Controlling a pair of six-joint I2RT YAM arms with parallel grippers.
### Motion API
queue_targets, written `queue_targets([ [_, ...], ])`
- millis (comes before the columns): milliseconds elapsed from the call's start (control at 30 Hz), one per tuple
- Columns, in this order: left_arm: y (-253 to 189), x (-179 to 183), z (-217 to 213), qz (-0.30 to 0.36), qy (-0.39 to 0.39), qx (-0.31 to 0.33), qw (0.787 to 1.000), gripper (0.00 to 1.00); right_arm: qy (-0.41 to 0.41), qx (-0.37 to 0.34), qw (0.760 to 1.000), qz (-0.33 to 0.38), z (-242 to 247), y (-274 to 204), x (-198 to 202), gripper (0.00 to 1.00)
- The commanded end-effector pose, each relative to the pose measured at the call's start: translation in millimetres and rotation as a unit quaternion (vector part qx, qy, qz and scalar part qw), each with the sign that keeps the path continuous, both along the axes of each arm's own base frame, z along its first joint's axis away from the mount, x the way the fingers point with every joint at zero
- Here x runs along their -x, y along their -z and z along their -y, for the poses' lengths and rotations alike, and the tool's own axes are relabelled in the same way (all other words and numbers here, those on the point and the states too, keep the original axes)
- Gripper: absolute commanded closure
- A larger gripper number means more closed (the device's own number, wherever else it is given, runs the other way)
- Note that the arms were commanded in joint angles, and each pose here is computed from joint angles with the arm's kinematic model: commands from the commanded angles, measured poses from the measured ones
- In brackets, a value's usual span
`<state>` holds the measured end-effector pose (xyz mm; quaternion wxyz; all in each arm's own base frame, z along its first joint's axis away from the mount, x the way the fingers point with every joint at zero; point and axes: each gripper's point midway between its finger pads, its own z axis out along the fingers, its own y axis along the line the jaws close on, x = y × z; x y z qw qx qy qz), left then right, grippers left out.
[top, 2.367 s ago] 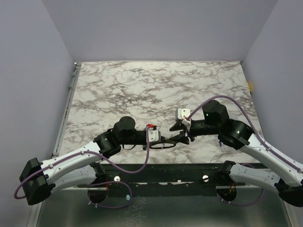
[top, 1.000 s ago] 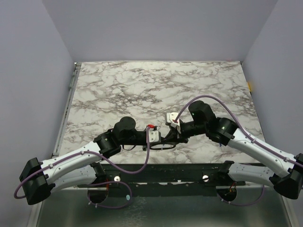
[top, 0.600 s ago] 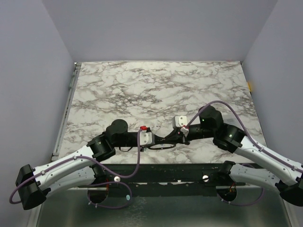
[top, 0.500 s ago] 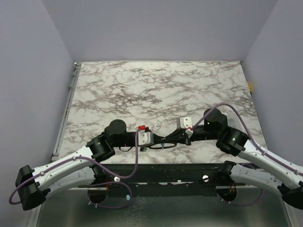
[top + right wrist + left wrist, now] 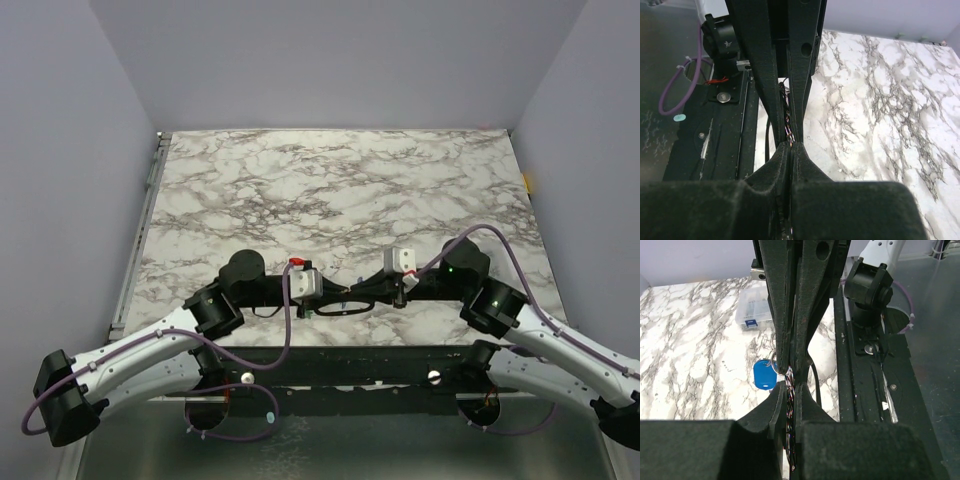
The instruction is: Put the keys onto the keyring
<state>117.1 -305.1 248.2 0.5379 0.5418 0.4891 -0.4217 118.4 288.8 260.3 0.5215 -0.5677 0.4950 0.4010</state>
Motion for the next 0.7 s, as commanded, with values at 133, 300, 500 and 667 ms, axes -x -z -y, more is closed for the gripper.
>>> queue_targets([
  [133,-16,-16,-1,0.009,-0.028,0.030,0.999,1.00,0.014,-0.030,0.999,-0.003,8,-6,4,0.99],
  [300,-18,-19,-1,0.003,-0.031,0.030,0.999,1.00,0.012,-0.035,0.999,-0.002,12,-5,8,0.99],
  [500,-22,-17,-2,0.005,-0.026,0.038,0.999,1.00,0.009,-0.056,0.998,0.001,11,-7,10,0.99],
  [667,-23,-22,-3,0.003,-0.034,0.038,0.999,1.00,0.021,-0.032,0.999,-0.018,11,-4,6,0.70],
])
